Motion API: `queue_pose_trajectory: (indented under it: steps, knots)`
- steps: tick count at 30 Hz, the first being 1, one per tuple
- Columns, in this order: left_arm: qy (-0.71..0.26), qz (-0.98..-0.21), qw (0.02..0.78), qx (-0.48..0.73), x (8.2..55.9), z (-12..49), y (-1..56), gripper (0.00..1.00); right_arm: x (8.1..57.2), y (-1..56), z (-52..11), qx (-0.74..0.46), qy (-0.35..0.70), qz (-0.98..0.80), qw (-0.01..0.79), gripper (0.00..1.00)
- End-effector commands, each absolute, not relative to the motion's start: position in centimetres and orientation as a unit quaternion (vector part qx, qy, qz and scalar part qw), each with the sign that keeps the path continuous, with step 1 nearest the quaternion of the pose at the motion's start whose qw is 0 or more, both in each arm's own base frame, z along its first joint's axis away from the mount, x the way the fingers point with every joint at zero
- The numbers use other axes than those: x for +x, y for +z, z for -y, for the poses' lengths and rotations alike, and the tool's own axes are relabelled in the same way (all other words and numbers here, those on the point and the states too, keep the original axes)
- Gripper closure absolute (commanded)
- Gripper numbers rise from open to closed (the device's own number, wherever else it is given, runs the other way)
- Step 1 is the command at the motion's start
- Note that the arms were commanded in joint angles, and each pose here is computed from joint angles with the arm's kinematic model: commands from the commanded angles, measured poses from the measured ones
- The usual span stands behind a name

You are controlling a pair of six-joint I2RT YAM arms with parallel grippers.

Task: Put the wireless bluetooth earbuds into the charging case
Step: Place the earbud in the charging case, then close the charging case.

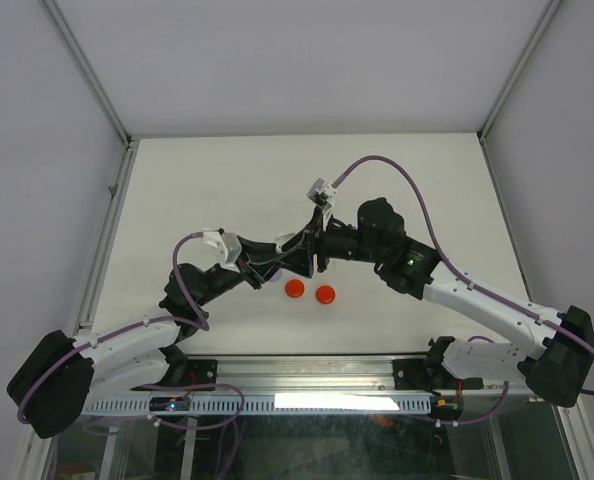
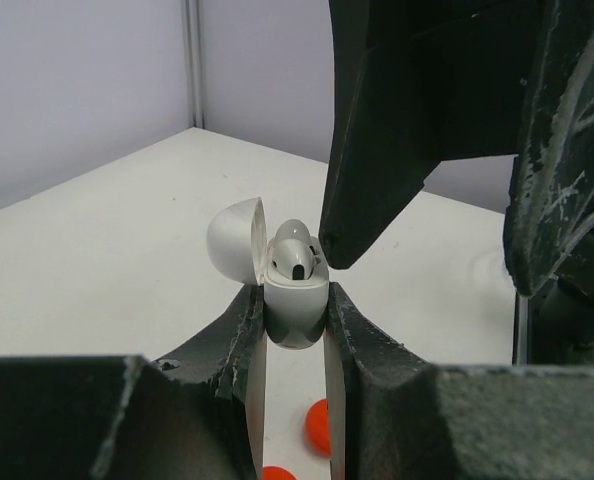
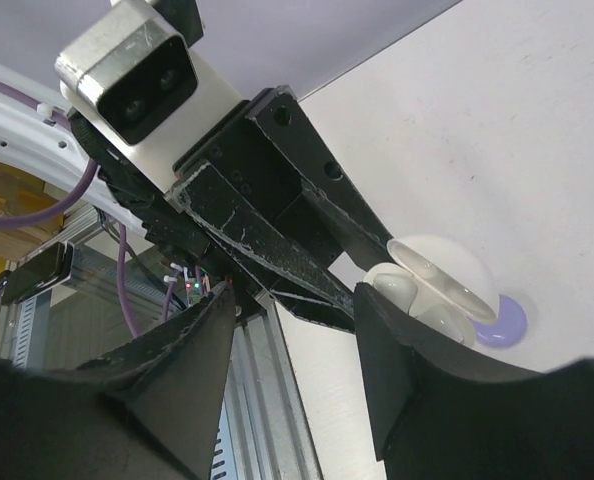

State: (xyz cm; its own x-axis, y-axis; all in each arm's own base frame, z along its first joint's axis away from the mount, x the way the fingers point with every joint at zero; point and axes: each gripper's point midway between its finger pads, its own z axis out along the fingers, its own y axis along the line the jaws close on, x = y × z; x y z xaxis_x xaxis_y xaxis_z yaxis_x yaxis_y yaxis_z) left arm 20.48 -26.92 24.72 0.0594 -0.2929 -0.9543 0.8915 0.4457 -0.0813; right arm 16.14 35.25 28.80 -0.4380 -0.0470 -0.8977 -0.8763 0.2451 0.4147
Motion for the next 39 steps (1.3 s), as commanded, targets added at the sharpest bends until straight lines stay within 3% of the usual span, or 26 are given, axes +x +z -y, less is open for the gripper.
queue_pose_trajectory:
  steps: [1,10,20,29,39]
  knots:
    - [-0.443,-0.496,0.685,0.298,20.2,27.3,26.9,1.00,16.2,33.0,-35.7,-0.343,0.536,-0.636,0.437,0.46]
    - [-0.453,-0.522,0.664,0.286,19.6,26.7,24.9,1.00,17.1,32.5,-34.1,-0.375,0.507,-0.647,0.428,0.41]
    - [-0.497,-0.483,0.641,0.330,16.8,27.4,25.2,1.00,16.9,30.4,-33.8,-0.412,0.536,-0.639,0.367,0.29]
    - [-0.510,-0.472,0.636,0.335,16.5,27.8,25.8,1.00,15.3,29.2,-34.3,-0.429,0.573,-0.624,0.313,0.30]
    - [-0.497,-0.527,0.625,0.291,18.3,27.5,24.3,1.00,13.3,29.1,-33.2,-0.464,0.578,-0.604,0.293,0.34]
